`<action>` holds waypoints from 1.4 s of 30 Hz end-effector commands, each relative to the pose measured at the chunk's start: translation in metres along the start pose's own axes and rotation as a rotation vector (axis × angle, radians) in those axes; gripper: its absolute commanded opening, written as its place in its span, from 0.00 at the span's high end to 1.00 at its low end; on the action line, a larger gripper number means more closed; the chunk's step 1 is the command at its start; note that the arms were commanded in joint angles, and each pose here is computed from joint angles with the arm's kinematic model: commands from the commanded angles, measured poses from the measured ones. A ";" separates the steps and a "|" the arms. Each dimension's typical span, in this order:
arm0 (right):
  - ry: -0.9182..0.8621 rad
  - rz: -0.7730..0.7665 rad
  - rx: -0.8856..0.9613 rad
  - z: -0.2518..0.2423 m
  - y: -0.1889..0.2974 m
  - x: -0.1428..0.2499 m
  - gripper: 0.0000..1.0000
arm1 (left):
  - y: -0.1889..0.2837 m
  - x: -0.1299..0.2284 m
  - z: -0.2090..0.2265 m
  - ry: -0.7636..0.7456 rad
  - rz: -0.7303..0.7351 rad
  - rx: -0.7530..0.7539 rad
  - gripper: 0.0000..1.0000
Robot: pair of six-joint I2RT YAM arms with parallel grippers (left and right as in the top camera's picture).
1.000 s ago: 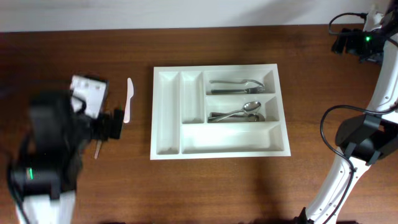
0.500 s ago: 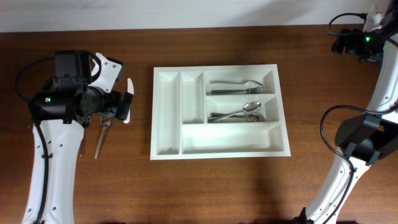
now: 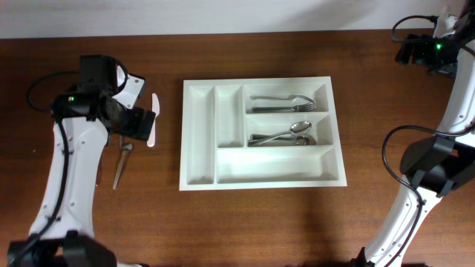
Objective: Pack container
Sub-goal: 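Move the left gripper down over the small spoon beside the tongs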
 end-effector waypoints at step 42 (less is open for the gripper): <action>-0.002 -0.039 -0.010 0.005 0.016 -0.003 0.01 | -0.168 -0.002 0.042 0.178 0.089 0.023 0.19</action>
Point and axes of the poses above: each gripper's point midway between its finger pads, its own y axis back along the fingers, its own z axis along the line the jaws close on, x = y × z, the point moved 7 cm from there along y, back along the fingers, and after that the axes turned 15 degrees about -y, right-handed, at the moved point
